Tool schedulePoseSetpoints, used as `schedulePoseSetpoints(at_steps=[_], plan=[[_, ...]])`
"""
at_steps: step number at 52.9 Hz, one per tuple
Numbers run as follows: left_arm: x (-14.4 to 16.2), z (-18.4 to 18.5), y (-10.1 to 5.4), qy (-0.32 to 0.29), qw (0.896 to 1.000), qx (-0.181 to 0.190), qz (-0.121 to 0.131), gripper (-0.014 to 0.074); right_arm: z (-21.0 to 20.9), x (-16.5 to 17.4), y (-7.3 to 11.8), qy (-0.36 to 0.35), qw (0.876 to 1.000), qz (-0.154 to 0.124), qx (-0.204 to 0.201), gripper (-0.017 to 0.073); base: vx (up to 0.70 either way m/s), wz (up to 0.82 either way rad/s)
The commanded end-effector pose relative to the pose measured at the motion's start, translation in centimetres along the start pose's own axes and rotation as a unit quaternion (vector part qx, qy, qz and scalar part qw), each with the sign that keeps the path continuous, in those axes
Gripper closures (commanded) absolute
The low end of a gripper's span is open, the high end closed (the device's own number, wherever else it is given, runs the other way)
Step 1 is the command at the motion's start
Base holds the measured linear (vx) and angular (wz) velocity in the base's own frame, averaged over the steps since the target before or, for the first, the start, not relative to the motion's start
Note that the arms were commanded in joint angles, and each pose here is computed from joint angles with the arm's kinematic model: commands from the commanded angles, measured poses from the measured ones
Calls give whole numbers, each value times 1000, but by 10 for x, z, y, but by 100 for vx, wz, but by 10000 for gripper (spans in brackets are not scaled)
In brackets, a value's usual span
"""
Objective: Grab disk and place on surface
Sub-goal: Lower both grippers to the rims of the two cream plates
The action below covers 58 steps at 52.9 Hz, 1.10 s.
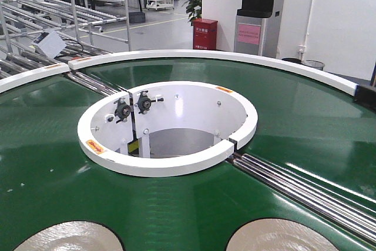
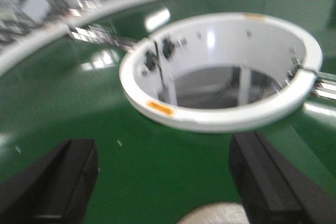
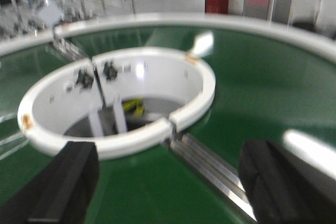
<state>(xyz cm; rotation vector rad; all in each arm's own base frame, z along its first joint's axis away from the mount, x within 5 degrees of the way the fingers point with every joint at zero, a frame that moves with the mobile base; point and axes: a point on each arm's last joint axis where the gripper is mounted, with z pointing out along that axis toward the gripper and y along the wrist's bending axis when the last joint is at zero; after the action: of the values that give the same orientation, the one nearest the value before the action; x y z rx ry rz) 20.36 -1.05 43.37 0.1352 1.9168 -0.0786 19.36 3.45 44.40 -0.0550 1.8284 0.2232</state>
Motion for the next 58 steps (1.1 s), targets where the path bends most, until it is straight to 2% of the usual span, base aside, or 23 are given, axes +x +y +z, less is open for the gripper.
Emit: schedulePoseSetpoints(at_steps=[1,2,6,11,14,17,18,19,23,30,34,38,43,50,58], plan=[[-18,16,-7,14,998,53,-39,17,16,-18,7,15,999,27,-26,18,0,0],[-18,23,-10,28,996,70,-49,21,23,-17,9,29,998,33,-37,19,0,0],[-15,49,-19,81,985,143,-57,30,43,-15,20,87,991,45,-96,20,0,0],[-8,72,-29,118,965,219,-77,30,69,-7,35,148,971,55,-182,20,0,0],[-2,84,-31,139,957,241,-85,30,80,-2,42,180,956,63,-223,20,0,0],[6,96,-31,163,952,247,-78,30,92,6,45,207,944,71,-246,20,0,0],[8,98,-30,168,952,246,-75,30,96,9,45,215,942,71,-249,20,0,0],[21,109,-23,209,951,222,-40,30,111,21,40,247,937,64,-239,20,0,0],[29,114,-12,241,950,197,-27,30,119,27,26,267,935,73,-223,20,0,0],[42,117,16,261,952,147,-59,30,126,30,-20,277,938,116,-171,20,0,0],[55,120,29,272,951,128,-76,30,126,29,-53,269,940,156,-138,20,0,0],[71,124,39,285,947,114,-90,30,127,29,-75,258,939,189,-124,20,0,0],[89,129,49,298,944,95,-110,30,129,32,-98,248,939,213,-107,20,0,0],[112,138,60,322,934,81,-136,30,139,43,-116,259,933,233,-94,20,0,0],[131,152,66,350,921,80,-153,30,156,57,-124,272,924,249,-102,20,0,0]])
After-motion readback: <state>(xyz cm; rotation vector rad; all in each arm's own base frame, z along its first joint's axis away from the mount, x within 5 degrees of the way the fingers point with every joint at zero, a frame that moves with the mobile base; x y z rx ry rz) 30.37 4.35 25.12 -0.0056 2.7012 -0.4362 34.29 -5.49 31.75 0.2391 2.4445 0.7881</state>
